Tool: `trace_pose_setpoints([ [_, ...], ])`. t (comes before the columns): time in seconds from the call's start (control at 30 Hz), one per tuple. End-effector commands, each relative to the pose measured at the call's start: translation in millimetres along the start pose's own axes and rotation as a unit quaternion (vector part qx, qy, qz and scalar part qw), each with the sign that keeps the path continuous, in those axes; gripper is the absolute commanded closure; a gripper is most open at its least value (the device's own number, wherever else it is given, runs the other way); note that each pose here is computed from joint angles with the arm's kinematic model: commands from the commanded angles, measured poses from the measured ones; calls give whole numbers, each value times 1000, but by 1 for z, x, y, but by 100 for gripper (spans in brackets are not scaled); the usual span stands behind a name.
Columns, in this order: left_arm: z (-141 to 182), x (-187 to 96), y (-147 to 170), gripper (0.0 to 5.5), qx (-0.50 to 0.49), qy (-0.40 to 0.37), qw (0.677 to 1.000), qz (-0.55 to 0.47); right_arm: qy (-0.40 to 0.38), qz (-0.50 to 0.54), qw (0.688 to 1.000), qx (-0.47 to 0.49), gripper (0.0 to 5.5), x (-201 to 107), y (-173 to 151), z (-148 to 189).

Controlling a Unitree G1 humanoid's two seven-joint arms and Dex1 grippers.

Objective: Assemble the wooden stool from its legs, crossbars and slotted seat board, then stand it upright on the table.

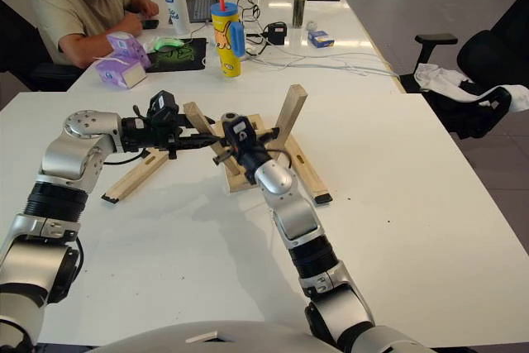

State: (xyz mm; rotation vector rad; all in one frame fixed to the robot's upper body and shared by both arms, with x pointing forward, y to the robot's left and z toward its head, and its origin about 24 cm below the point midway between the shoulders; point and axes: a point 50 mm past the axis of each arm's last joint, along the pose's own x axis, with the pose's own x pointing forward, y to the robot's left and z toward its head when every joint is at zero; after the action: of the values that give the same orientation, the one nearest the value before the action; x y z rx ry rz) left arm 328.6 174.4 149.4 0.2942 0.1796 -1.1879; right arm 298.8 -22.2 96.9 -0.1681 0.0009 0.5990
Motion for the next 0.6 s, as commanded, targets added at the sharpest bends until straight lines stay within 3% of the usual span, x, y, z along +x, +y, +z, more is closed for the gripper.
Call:
trace_pose_setpoints([
  [0.03,-39,4,-7,348,-45,81,995,22,216,18,976,31,550,-28,5,-88],
  [0.17,-42,5,-9,348,-44,69,996,29,64,-12,994,90,550,-31,-10,-54],
  [0.23,-42,4,-9,348,-41,59,997,31,-35,-12,993,108,550,-44,-16,-31],
  [0.3,-40,2,-9,348,-36,49,998,31,-86,-7,990,108,550,-60,-20,-21],
  [0.43,-31,-8,-5,348,-21,30,999,30,-41,18,994,101,550,-78,-15,-40],
  [0.6,-33,-10,-4,348,-13,44,999,16,34,12,993,112,550,-63,-6,-69],
])
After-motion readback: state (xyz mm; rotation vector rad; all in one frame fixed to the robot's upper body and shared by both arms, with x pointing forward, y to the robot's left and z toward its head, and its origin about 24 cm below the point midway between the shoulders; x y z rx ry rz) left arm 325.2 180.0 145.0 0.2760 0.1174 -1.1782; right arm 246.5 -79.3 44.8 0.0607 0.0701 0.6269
